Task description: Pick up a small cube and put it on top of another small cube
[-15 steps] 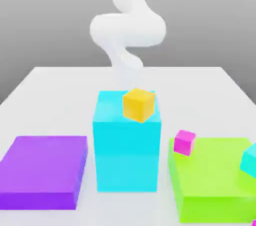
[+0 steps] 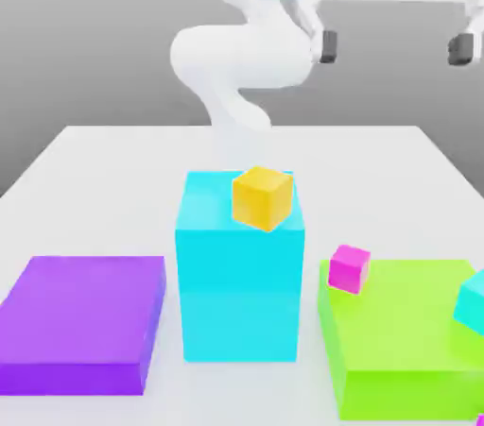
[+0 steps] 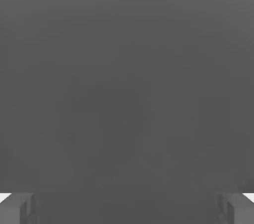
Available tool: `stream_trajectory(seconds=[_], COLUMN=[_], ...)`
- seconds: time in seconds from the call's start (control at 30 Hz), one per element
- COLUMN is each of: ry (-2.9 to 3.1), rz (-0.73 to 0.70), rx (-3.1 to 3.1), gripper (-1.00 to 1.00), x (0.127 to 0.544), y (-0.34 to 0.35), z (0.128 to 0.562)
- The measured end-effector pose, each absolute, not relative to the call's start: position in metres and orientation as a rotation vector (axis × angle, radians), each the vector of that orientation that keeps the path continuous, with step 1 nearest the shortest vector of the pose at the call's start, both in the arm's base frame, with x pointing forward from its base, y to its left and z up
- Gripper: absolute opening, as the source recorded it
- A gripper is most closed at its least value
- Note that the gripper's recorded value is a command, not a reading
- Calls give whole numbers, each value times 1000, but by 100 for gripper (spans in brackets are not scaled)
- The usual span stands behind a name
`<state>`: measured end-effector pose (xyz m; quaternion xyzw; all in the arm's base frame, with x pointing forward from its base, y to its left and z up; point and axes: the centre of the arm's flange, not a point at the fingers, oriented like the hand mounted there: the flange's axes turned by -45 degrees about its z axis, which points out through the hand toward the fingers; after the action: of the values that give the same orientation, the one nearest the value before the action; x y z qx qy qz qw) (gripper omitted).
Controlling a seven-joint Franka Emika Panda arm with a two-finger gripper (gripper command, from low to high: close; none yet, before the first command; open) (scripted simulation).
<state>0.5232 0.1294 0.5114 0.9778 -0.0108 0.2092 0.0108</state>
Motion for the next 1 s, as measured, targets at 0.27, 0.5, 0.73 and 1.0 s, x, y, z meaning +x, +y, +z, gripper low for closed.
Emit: stream_trajectory(seconds=[0.27,0.5,0.73,1.0], ry=[-18,-25,-36,-35], rz=[399,170,4,1], rx=[3098,3128,3142,3143], gripper=[0,0,0,-100], x=[554,553,536,535], y=[199,255,294,294], z=[388,274,158,126])
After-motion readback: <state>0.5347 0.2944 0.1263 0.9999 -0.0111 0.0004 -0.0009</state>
